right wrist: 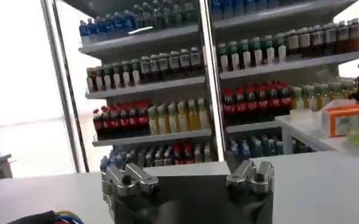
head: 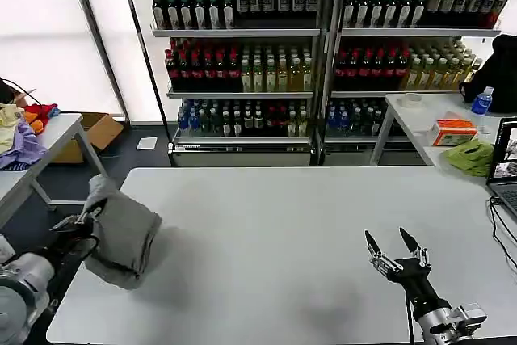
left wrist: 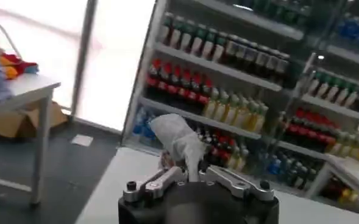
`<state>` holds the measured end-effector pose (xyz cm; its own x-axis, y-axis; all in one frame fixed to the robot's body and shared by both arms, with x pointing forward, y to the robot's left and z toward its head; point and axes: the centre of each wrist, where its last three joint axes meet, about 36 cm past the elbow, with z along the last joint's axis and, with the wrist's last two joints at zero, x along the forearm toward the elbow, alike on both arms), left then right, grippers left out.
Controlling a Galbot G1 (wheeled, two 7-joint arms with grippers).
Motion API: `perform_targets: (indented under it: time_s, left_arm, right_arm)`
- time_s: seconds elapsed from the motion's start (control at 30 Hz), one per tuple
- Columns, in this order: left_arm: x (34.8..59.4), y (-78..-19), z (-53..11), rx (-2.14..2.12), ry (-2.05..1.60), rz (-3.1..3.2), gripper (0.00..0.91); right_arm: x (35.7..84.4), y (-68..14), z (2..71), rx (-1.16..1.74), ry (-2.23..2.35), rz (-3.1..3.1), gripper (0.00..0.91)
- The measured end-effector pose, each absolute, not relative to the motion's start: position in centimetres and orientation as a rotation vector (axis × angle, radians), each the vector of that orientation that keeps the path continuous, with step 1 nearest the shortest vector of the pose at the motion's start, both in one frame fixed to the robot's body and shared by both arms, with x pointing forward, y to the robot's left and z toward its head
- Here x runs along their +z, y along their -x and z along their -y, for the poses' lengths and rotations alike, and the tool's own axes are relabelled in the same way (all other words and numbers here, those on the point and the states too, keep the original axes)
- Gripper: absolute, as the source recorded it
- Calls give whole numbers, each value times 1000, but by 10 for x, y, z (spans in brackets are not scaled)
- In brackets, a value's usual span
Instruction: Fold and organize the clothes.
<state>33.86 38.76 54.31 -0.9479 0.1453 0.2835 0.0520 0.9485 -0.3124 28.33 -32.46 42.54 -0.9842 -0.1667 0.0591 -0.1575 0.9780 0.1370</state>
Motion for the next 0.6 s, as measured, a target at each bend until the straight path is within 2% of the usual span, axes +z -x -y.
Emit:
perform_targets:
  time_s: [0.13,0.3,0.4,0.43,0.47,0.6]
  left_arm:
    - [535,-342,-346,411,266,2769,10]
    - [513,-348,-290,401,421,2714,20]
    - [492,-354,-258,412,504,2667,151]
    - [484,-356,-247,418,525,2648,403]
    - [477,-358,-237,424,543,2631,907]
    - [456,-363,-192,458,641,2557,907]
  right_arm:
    - [425,-281,322,-205,-246,3052,907]
    - [425,-277,320,-209,-236,3049,907]
    - [426,-273,318,-212,-233,3043,907]
    - [426,-272,317,-216,-235,3039,907]
    - [426,-271,316,-218,-234,3036,907]
    - [427,-267,311,-227,-234,3017,907]
